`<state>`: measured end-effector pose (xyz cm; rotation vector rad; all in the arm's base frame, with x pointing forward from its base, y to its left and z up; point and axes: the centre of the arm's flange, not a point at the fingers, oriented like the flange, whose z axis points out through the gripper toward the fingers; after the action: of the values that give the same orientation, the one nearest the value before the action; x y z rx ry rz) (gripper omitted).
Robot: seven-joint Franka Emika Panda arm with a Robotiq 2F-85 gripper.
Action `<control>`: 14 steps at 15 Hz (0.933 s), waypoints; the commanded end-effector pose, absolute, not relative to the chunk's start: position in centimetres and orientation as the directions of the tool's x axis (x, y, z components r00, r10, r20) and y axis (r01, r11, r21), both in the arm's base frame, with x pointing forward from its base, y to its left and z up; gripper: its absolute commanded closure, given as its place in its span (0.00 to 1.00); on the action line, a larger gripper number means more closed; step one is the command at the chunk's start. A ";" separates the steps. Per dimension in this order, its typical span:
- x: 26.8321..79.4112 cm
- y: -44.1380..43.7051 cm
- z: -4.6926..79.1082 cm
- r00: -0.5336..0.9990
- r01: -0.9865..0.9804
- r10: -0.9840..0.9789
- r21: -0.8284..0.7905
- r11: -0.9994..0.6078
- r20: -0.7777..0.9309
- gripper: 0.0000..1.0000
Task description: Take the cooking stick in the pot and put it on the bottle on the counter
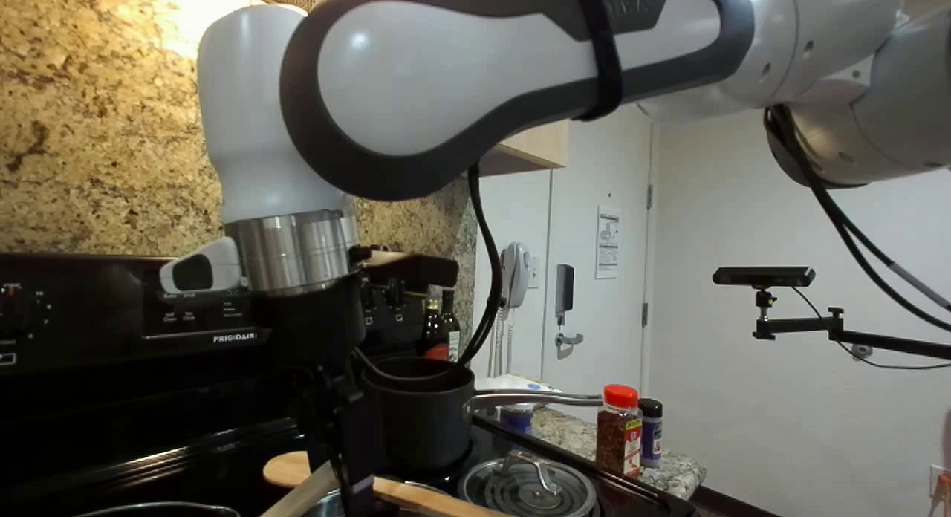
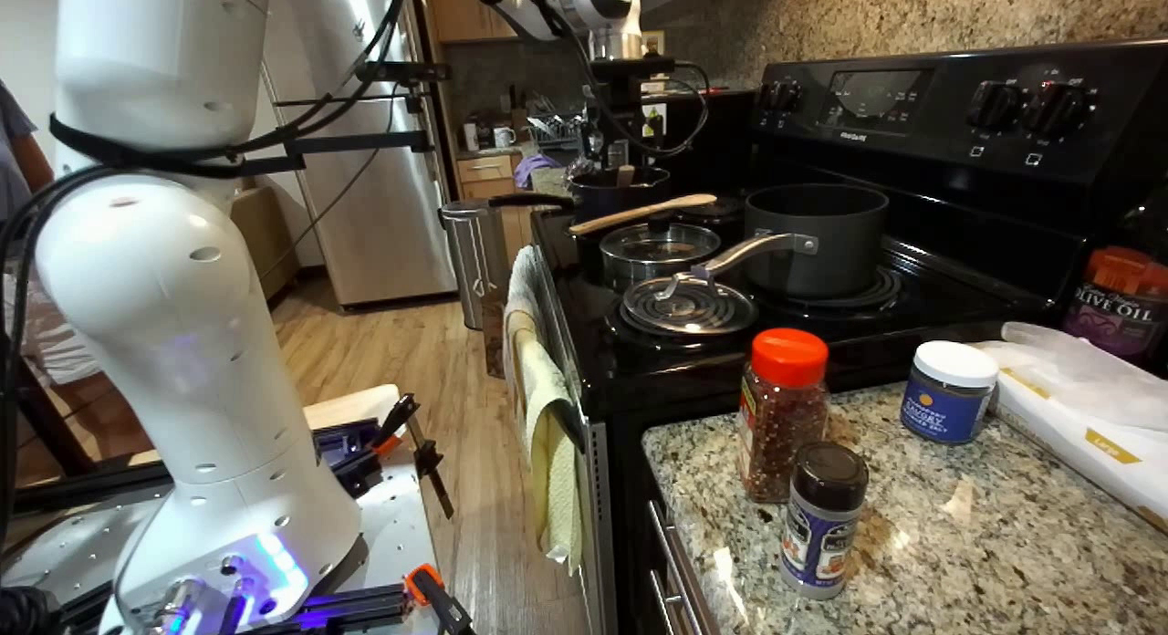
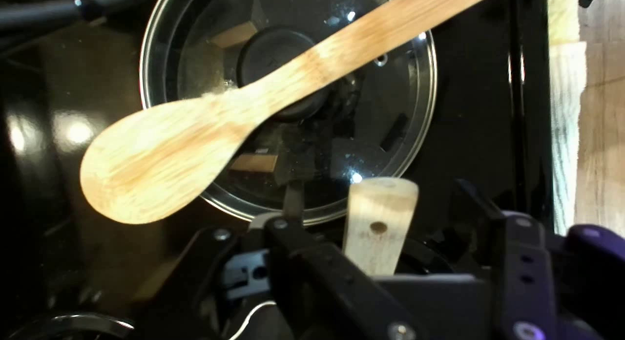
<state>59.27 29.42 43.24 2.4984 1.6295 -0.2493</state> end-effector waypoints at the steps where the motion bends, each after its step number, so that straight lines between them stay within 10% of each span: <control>1: 59.9 29.8 43.5 0.394 0.917 0.887 0.044 -0.396 -0.242 0.53; 7: 59.7 29.7 43.6 0.394 0.917 0.887 0.034 -0.398 -0.240 0.93; 14: 59.1 28.7 45.6 0.415 0.909 0.886 0.054 -0.414 -0.204 0.93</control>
<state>59.45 29.47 43.54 2.4986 1.6272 -0.2442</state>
